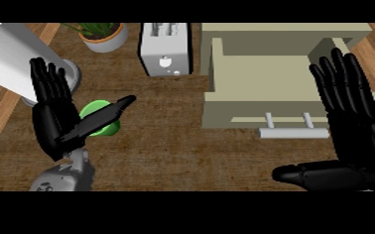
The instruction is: Pick up the cup, place it into the drawer and close the drawer
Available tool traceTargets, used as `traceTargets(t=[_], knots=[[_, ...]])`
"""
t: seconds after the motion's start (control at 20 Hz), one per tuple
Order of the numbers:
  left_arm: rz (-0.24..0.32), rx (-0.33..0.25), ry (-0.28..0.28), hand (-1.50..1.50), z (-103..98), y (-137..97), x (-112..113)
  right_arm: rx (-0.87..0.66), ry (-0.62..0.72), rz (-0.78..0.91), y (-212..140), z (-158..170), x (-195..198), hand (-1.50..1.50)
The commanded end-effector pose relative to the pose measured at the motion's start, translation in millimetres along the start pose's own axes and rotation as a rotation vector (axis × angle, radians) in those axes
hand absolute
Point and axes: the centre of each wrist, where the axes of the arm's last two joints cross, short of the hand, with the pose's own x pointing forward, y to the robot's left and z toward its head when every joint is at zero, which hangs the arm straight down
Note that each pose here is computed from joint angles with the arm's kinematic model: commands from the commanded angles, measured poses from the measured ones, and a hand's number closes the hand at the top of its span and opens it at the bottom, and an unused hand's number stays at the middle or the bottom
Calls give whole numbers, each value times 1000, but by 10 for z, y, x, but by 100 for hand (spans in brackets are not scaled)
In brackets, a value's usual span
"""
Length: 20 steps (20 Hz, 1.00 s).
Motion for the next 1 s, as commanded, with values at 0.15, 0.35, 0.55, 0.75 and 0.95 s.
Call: traceTargets(t=[0.15,0.35,0.55,0.75,0.95], knots=[[-37,38,60,-150,150,142,-225,-5,-14,12,-1,-216,27,-150],[-66,81,83,-150,254,240,-443,-1,-7,5,72,-23,-115,-150],[-69,98,76,-150,293,430,-741,-2,8,1,-69,-191,-90,-150],[-77,111,106,-150,187,676,-853,31,4,-3,36,-20,69,-150],[-68,100,145,-150,338,594,-1013,18,13,-8,42,-97,54,-150]])
